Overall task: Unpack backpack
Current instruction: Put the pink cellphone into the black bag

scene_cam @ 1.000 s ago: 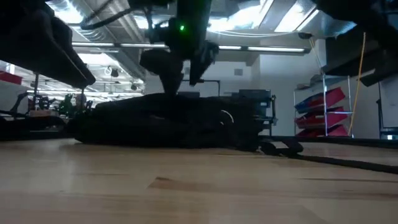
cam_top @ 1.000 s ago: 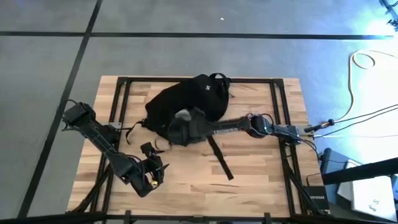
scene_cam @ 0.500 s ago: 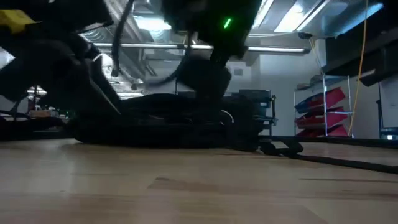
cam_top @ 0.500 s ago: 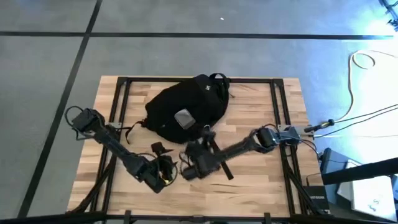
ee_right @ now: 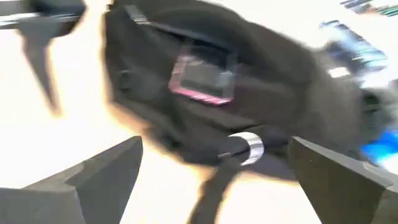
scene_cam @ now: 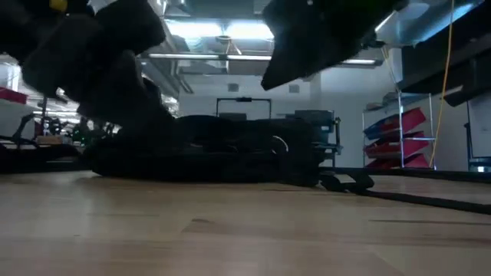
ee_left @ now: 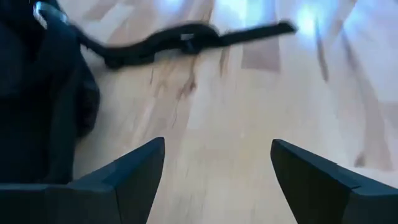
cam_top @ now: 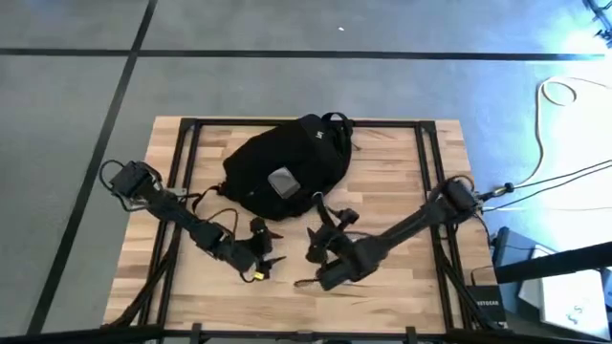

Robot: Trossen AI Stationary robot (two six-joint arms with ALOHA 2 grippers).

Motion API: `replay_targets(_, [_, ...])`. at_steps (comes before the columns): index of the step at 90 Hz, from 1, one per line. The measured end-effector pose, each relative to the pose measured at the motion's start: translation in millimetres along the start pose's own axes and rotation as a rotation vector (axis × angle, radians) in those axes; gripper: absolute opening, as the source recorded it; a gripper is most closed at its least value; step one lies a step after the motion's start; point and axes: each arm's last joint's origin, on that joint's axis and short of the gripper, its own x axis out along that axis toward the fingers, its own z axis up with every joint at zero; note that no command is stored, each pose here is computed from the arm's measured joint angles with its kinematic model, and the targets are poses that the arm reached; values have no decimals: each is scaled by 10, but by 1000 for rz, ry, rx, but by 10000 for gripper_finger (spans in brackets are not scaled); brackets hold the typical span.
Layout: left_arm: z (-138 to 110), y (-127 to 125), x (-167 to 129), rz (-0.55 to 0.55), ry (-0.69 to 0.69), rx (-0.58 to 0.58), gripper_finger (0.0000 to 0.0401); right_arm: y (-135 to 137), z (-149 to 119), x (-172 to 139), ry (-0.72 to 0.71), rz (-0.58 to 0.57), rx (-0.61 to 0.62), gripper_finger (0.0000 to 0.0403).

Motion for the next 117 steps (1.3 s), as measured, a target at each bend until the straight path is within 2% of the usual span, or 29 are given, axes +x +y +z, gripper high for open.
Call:
replay_targets(14, [131,16,-82,-2,-47,38,280,-53,-40,81,-69,277,112,382])
replay_targets(26, [146,49,-121,79,-58,95,280,-176,-50,222,-116,361,198,382])
replay_targets(35, [129,75,-143,36,-81,70,280,-206,-34,303,-120,423,234,382])
replay_targets(47, [-25,243,-202,-28,-162,-15,280,-250,27,386,-147,410,232,382])
replay_targets(60, [-85,468,-297,-29,-252,-107,280,-330,66,477,-182,280,246,382])
replay_targets(82, [-131,678,-288,-16,-231,-119,280,-437,77,639,-153,217,231,382])
replay_targets(90, [-139,721,-261,-14,-211,-115,280,-445,71,663,-138,229,234,382])
replay_targets(110, [-147,752,-242,0,-198,-107,280,-486,80,716,-133,198,266,382])
replay_targets(117, [-163,756,-239,6,-183,-92,280,-504,88,755,-118,226,268,382])
